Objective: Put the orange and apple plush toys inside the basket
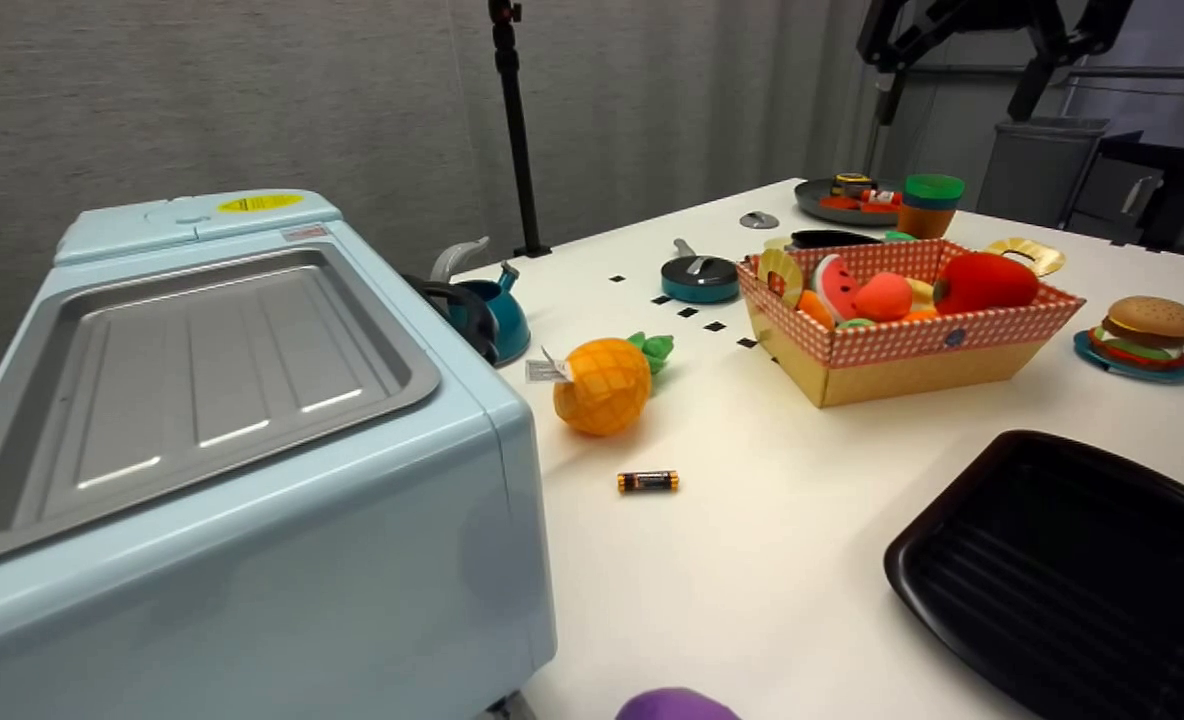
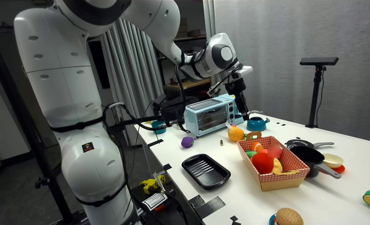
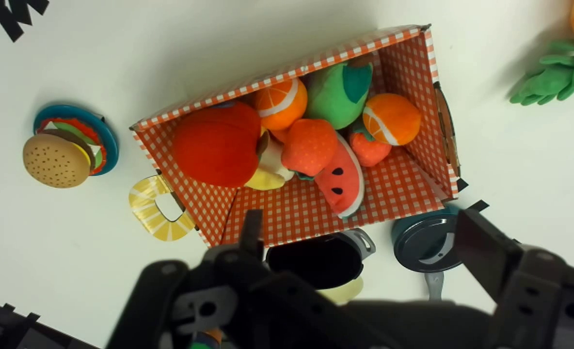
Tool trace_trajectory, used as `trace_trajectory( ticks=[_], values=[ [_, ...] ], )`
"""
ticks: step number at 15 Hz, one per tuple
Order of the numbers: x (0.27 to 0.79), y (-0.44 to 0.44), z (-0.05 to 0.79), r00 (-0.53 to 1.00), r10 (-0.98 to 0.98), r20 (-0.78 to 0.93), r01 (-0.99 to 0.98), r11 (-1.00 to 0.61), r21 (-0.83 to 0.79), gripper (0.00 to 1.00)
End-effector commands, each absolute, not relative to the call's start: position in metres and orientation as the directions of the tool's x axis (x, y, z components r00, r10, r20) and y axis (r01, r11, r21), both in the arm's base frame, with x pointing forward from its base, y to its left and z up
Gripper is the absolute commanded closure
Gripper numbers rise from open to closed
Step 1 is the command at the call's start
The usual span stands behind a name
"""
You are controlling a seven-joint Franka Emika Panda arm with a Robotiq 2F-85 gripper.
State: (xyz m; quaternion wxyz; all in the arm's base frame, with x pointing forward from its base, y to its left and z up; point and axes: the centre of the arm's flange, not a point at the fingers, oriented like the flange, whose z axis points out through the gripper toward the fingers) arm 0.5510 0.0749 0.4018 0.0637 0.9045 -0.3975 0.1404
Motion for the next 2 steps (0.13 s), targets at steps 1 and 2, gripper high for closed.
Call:
trace_trajectory(
  ticks=[1, 2],
  values=[
    [0.5510, 0.0749, 0.4018, 0.645, -0.701, 0.305, -0.737, -0.676, 0.004, 0.00],
    [0.5510, 0.0749, 0.4018, 0.645, -0.701, 0.305, -0.737, -0.676, 0.004, 0.00]
  ],
)
